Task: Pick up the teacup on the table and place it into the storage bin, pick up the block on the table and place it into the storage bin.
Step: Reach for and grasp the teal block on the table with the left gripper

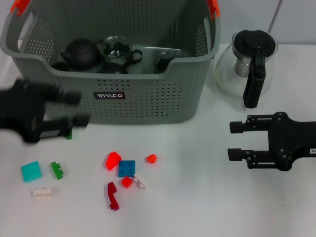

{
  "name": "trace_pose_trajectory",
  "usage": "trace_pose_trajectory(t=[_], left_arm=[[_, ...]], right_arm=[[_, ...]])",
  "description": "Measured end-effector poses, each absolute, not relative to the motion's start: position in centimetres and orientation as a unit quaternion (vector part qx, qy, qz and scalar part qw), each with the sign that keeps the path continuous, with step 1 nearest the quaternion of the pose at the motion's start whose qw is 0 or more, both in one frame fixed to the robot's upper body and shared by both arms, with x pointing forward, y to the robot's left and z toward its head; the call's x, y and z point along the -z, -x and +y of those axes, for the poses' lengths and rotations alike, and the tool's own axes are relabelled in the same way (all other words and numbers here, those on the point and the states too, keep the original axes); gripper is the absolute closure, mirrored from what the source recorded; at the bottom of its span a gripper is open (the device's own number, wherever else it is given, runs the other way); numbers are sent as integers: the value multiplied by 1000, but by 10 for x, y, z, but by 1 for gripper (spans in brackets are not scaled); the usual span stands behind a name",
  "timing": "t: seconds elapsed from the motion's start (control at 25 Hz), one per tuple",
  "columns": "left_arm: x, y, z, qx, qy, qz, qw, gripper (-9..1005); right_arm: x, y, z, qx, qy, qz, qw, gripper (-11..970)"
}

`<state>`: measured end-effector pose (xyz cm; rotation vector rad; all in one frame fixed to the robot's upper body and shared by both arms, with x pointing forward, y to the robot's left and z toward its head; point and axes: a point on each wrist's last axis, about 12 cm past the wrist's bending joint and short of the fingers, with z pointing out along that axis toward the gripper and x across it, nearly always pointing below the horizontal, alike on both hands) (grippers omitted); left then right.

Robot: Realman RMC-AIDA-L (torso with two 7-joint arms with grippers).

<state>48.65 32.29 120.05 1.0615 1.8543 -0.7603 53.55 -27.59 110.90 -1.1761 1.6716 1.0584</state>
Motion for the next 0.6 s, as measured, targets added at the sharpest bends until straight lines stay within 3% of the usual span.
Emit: trace_pose_trajectory(t=[0.28,0.6], left_arm=[[-1184,-472,332,250,-421,798,353,499],[-1174,-486,329,175,-426,846,269,498]], right_arm=[[-1107,-533,-277,-421,464,665,406,271],[-1105,-533,-277,-422,461,668,405,272]])
